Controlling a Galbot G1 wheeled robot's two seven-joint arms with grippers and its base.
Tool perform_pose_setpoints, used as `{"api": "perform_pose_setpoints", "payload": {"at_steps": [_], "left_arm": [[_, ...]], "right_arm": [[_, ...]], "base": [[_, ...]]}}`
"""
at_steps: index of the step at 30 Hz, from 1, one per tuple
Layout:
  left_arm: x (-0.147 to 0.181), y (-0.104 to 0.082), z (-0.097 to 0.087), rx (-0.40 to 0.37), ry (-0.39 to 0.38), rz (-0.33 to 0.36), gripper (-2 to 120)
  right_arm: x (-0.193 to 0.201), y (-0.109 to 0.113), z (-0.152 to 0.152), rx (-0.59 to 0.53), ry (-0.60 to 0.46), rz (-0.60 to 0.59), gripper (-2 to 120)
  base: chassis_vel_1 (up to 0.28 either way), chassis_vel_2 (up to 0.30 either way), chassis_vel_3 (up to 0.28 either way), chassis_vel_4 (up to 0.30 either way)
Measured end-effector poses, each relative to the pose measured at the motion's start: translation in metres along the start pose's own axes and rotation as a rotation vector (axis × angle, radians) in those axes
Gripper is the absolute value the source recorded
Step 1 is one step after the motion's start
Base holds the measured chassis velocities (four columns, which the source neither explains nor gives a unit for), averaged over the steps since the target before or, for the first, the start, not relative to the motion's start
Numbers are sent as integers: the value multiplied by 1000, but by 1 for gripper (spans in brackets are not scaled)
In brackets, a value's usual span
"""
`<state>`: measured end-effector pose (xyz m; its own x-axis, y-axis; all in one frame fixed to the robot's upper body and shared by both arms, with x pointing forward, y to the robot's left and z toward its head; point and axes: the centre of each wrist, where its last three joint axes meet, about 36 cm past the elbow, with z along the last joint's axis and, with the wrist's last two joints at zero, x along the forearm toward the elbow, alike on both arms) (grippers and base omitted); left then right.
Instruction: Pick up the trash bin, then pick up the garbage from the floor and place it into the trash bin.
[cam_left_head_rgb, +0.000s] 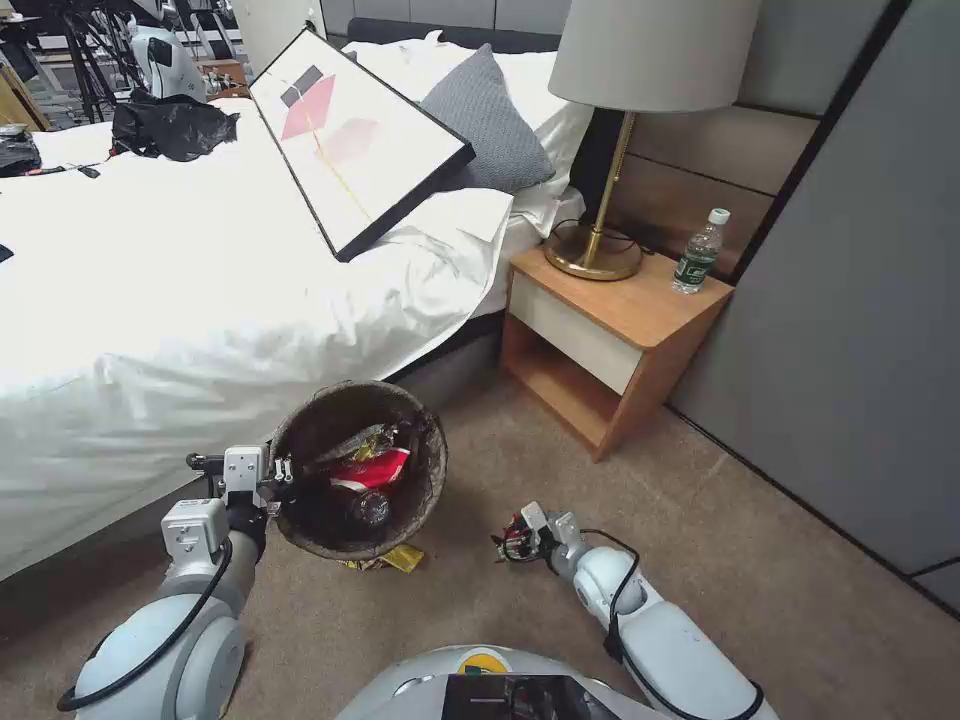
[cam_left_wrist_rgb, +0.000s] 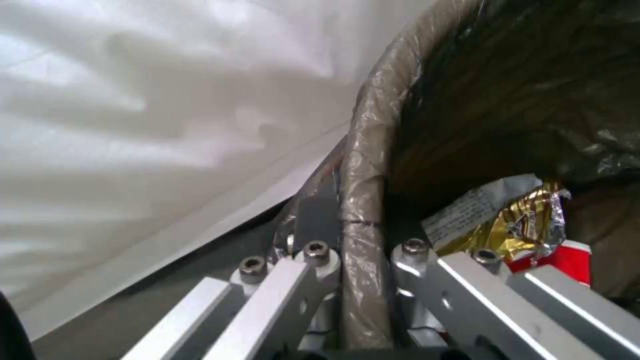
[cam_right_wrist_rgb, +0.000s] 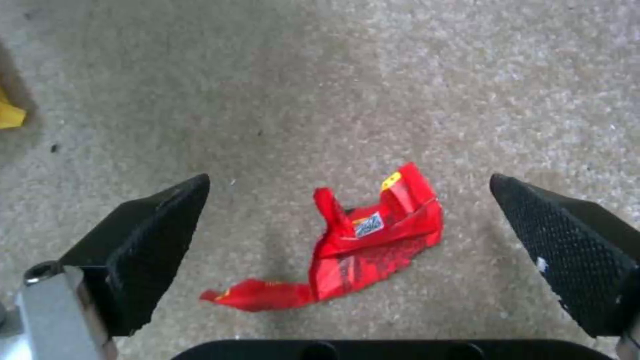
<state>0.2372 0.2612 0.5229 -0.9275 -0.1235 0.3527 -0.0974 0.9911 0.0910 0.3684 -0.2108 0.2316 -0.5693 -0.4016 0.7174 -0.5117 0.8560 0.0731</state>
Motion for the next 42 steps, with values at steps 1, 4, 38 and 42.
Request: {"api": "perform_pose_setpoints", "payload": {"at_steps": [1, 4, 38, 42], "left_arm": [[0, 0, 0, 0, 0, 0, 3], [0, 0, 0, 1, 0, 0, 3], [1, -1, 1, 1, 5, -3, 3], [1, -1, 1, 0, 5, -2, 3]], "right_arm": [[-2, 0, -1, -2, 0, 1, 99], [-5, -1, -2, -5, 1, 1, 99], [-25, -5, 10, 13, 66, 17, 99], [-26, -5, 11, 16, 71, 18, 99]], "base": [[0, 0, 0, 0], [0, 0, 0, 0], [0, 0, 0, 0], [0, 0, 0, 0]]}}
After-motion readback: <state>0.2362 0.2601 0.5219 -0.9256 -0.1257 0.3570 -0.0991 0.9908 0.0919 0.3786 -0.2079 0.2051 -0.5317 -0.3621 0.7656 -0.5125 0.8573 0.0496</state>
